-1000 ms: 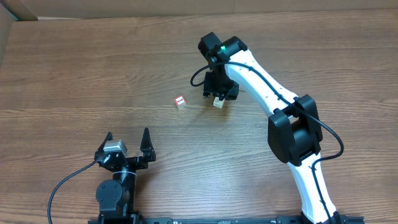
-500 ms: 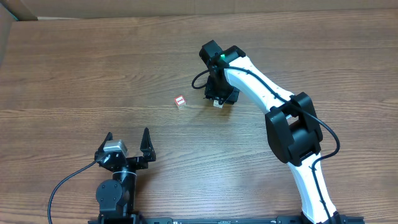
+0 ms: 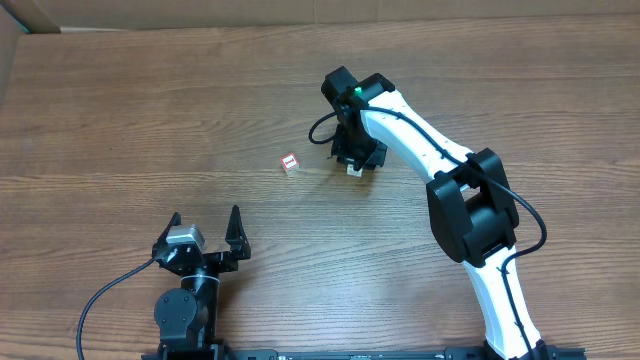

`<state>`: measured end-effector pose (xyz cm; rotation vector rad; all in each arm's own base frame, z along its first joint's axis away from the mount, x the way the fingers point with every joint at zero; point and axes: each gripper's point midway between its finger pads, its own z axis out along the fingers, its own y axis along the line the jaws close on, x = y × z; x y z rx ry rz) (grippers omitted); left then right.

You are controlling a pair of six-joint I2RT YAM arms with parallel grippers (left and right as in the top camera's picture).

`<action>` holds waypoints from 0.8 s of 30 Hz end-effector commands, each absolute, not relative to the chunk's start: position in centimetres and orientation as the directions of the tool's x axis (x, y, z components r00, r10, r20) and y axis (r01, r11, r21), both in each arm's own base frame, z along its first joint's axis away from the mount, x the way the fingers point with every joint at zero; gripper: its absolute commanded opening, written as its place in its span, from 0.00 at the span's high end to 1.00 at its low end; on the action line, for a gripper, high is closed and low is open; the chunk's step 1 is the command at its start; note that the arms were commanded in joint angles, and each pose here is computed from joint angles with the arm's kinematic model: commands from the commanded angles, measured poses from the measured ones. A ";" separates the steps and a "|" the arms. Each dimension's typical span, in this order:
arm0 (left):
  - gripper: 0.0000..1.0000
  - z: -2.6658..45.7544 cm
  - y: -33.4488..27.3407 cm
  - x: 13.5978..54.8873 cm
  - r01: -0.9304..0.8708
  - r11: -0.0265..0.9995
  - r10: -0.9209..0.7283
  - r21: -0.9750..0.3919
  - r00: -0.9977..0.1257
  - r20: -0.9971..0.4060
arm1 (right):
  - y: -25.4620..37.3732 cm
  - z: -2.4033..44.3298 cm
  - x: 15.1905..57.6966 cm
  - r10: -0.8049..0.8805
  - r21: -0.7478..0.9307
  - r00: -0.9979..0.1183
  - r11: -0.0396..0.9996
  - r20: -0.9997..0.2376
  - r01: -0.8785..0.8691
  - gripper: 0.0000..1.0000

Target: Flip 4 blocks

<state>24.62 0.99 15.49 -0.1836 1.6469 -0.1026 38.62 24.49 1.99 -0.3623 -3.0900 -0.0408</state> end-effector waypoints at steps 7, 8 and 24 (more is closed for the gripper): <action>0.00 15.5 0.6 24.6 -0.037 0.987 -0.162 -0.159 -0.074 -0.984 | 23.8 3.5 35.4 0.090 -0.003 -0.983 0.996 0.159 0.090 0.64; 0.00 15.5 0.6 24.6 -0.037 0.987 -0.162 -0.159 -0.074 -0.984 | 23.6 3.6 34.8 0.088 -0.013 -0.980 0.996 0.179 0.087 0.64; 0.00 15.5 0.6 24.6 -0.037 0.987 -0.162 -0.159 -0.074 -0.984 | 24.1 3.9 32.2 0.029 -0.047 -0.970 0.999 0.243 0.018 0.52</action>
